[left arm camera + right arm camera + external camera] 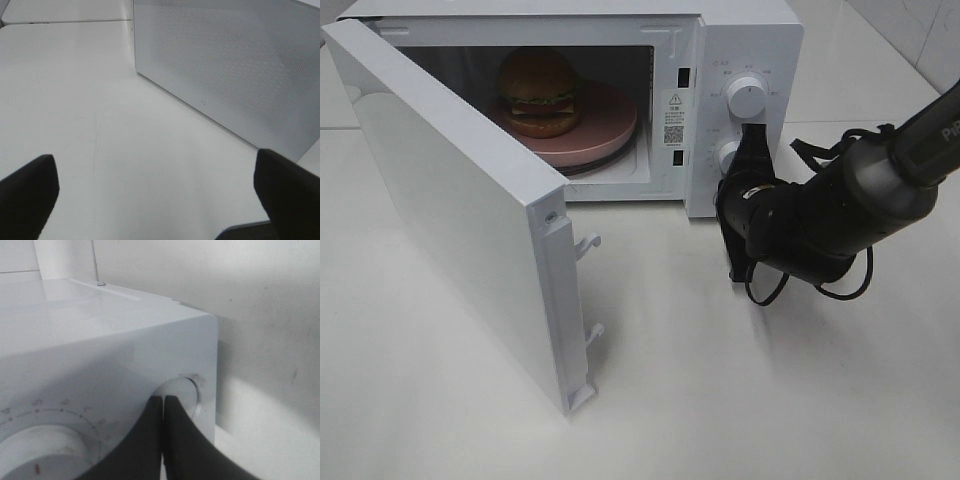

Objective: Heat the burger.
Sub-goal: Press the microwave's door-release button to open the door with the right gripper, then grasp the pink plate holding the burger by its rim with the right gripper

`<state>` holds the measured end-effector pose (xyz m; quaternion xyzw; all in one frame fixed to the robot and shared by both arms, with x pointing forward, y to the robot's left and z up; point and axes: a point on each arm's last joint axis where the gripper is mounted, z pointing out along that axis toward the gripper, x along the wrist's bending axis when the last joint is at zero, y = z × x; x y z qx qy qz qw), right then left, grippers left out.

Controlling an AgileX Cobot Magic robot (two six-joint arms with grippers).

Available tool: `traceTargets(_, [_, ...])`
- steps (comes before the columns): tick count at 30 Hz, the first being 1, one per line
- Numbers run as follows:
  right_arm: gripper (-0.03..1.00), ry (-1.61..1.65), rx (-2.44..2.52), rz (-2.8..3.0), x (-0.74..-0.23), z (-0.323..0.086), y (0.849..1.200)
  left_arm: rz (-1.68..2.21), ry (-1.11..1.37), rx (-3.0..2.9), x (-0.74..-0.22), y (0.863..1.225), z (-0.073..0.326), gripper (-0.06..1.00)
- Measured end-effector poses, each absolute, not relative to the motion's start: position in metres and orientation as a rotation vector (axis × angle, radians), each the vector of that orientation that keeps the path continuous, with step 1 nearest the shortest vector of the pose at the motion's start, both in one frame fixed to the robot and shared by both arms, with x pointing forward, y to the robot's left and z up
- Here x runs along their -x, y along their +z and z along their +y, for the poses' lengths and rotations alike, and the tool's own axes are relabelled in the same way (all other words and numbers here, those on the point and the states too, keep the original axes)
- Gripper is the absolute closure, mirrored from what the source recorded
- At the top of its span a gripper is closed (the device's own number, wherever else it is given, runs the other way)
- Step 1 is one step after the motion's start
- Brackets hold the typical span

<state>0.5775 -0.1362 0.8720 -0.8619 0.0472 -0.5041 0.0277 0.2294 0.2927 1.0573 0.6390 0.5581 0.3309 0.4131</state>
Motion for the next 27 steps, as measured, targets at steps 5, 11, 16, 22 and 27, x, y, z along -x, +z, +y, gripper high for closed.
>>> traceTargets(5, [0.95,-1.562,2.648,0.094,-0.570,-0.138,0.882,1.403,0.832,-1.607,-0.229,1.057,0.293,-0.03])
traceTargets(11, [0.95,-1.470,2.714,0.001,-0.544,-0.149,0.887,1.403,0.832,-1.607,-0.229,1.057,0.293,-0.03])
traceTargets(16, [0.95,-1.415,2.750,-0.116,-0.525,-0.157,0.897,1.403,0.832,-1.607,-0.229,1.057,0.293,-0.03])
traceTargets(22, [0.95,-1.347,2.781,-0.350,-0.508,-0.161,0.908,1.403,0.832,-1.607,-0.229,1.057,0.293,-0.03])
traceTargets(27, [0.95,-1.263,2.774,-0.743,-0.497,-0.158,0.916,1.403,0.832,-1.607,-0.229,1.057,0.293,-0.03])
